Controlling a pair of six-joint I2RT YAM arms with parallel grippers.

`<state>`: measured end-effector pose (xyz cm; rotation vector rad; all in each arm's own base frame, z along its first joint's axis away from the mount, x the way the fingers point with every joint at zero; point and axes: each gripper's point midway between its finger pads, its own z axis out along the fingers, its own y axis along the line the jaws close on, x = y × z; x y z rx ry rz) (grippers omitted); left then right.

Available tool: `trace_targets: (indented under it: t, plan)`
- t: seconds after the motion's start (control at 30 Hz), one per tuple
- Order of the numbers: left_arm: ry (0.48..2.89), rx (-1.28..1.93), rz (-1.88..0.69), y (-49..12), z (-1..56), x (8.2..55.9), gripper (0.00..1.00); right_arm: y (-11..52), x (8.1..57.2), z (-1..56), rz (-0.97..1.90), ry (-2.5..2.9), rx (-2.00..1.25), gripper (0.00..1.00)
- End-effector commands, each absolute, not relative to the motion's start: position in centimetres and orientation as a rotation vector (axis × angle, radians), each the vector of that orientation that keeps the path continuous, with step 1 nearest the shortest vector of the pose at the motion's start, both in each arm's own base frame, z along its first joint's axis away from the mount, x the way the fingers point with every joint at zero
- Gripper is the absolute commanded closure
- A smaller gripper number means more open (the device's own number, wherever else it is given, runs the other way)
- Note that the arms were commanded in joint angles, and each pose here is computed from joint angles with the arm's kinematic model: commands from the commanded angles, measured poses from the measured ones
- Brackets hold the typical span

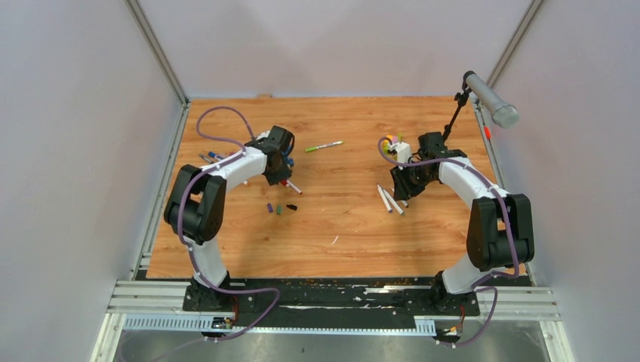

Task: Open the pen caps
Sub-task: Pick up the pen from the center of the board.

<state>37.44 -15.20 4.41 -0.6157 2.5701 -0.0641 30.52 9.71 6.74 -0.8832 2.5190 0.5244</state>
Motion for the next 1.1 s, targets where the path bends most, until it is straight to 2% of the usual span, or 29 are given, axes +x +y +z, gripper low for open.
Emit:
trace_targets:
  t: [0.0,0.73,0.87,1.07]
  plan:
    - [2.554,-0.62,-0.081,-15.5,4.4,38.8,0.61,10.0,31.7,8.9,0.516,2.437,-0.9,0.7]
    - [2.64,-0.587,0.044,-14.1,2.2,36.8,0.67,10.0,31.7,9.1,0.517,2.432,-0.901,0.7]
    - [2.661,-0.548,0.108,-13.2,1.9,36.1,0.74,10.0,31.7,9.1,0.516,2.43,-0.903,0.7]
    - [2.62,-0.526,0.159,-11.6,3.1,35.0,0.93,10.0,31.6,9.2,0.517,2.427,-0.902,0.7]
